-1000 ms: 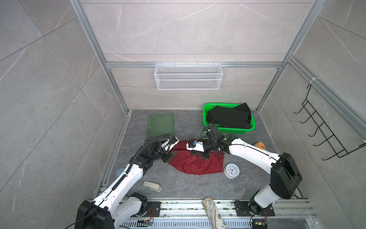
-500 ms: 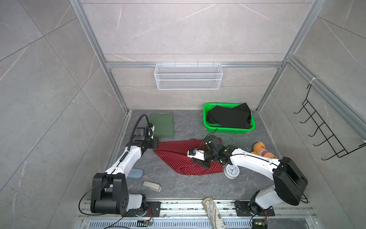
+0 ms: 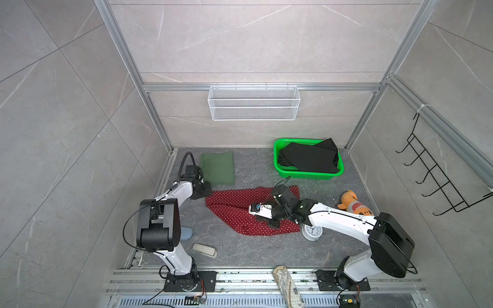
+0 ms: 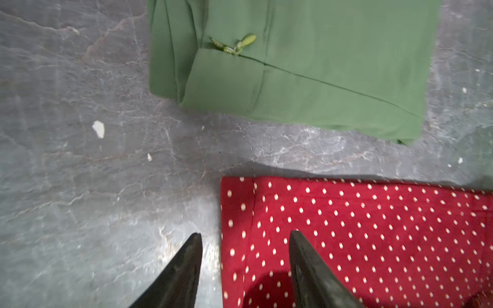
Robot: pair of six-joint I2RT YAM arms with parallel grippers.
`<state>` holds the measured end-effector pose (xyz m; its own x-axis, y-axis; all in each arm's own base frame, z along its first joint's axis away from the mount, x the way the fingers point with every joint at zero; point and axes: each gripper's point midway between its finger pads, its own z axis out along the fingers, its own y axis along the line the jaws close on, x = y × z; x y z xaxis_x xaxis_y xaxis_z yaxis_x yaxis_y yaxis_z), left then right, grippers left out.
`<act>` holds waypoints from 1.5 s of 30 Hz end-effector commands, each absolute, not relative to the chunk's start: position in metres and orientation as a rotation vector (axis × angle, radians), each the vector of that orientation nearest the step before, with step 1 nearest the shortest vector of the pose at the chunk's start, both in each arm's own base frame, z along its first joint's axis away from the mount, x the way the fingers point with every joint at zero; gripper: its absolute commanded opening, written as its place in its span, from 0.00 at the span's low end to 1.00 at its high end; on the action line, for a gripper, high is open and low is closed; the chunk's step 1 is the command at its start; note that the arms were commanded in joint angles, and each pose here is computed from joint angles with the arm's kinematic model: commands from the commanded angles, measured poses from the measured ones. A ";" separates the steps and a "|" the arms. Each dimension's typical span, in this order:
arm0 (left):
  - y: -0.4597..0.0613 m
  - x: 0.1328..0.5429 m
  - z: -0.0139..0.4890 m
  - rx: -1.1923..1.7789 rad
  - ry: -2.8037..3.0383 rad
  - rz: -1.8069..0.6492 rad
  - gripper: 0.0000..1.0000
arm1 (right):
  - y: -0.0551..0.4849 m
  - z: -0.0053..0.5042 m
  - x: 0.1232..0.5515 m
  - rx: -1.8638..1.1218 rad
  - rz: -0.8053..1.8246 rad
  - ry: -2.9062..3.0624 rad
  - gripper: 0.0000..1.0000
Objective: Fold and stack skirts
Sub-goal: Fold the skirt at the center of the table.
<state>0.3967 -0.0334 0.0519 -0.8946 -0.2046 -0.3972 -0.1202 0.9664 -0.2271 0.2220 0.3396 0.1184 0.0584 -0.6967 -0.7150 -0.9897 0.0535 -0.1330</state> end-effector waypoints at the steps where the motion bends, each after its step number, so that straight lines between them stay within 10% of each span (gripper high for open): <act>1: -0.035 0.406 0.050 -0.269 2.695 -0.308 0.56 | 0.343 0.123 0.222 -1.680 0.588 1.700 0.00; 8: -0.040 0.414 0.039 -0.267 2.732 -0.343 0.44 | 0.343 0.125 0.224 -1.679 0.567 1.709 0.00; 18: -0.045 0.415 0.031 -0.270 2.770 -0.381 0.00 | 0.342 0.130 0.230 -1.658 0.525 1.725 0.00; 30: -0.043 0.406 0.062 -0.264 2.696 -0.372 0.00 | 0.320 0.148 0.252 -1.527 0.372 1.814 0.00; 45: -0.048 0.397 0.283 -0.367 2.217 -0.578 0.00 | 0.193 0.276 0.297 -0.899 0.059 2.051 0.00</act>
<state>0.4020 -0.0461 0.2298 -0.7094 -0.3656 -0.6026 -0.0878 0.8941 -0.4391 0.2996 0.2215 0.2567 -0.2823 -0.5921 -0.7548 -0.6966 0.6675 -0.2631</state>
